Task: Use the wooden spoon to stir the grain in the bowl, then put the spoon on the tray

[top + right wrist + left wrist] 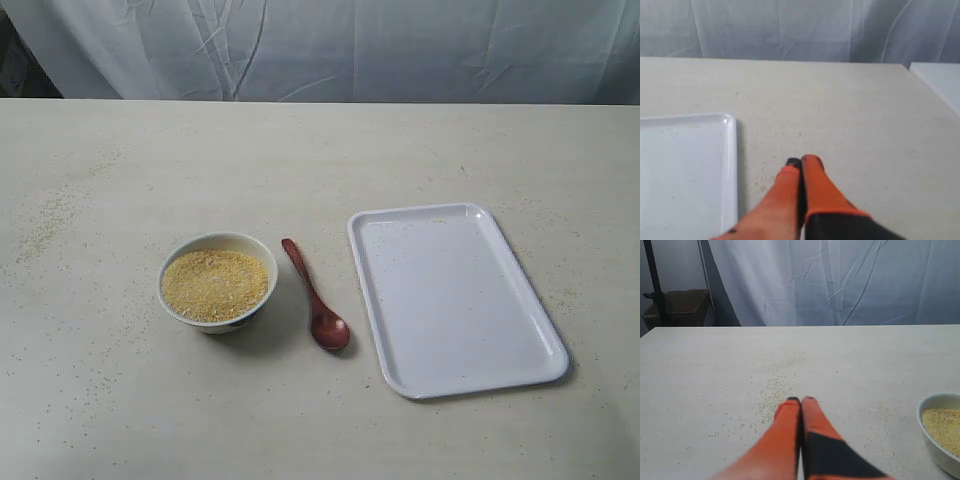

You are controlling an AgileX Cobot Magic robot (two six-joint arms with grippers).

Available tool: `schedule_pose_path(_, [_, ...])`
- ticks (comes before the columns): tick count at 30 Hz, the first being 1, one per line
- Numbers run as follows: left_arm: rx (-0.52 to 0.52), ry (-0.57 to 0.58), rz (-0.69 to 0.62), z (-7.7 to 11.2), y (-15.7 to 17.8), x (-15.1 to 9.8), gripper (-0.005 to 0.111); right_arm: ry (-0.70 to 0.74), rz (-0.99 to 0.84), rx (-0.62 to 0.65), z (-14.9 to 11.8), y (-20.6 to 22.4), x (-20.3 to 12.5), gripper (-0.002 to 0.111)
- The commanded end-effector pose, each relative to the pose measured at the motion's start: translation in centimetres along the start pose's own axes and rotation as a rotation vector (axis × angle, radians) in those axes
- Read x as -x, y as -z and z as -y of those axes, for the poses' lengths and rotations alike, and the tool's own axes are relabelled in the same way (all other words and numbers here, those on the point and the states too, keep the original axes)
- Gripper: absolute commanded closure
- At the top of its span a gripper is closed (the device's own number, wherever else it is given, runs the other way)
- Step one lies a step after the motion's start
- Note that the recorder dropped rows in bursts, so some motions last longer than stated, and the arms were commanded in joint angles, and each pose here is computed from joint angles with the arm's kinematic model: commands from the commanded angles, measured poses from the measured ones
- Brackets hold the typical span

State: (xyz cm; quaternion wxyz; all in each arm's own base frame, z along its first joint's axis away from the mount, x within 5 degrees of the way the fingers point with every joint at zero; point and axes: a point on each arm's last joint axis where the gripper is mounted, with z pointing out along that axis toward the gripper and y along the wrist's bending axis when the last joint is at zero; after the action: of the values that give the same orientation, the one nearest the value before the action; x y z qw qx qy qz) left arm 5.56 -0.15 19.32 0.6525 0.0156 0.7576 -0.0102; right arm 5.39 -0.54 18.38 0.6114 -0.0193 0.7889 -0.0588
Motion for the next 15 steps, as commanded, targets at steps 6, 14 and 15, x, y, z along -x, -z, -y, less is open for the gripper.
schedule_pose_path(6, [0.0, 0.006, 0.006, 0.0, 0.0, -0.1, 0.107, 0.048, 0.461, -0.002, -0.1, 1.0, 4.0, 0.108])
schedule_pose_path(14, [0.0, 0.006, 0.006, 0.0, 0.0, -0.1, 0.107, 0.153, 0.729, -0.014, -0.4, 2.3, 6.0, 0.108])
schedule_pose_path(15, [0.0, 0.006, 0.006, 0.0, 0.0, -0.1, 0.107, 0.146, 0.749, -0.014, -0.4, 2.4, 6.1, 0.108])
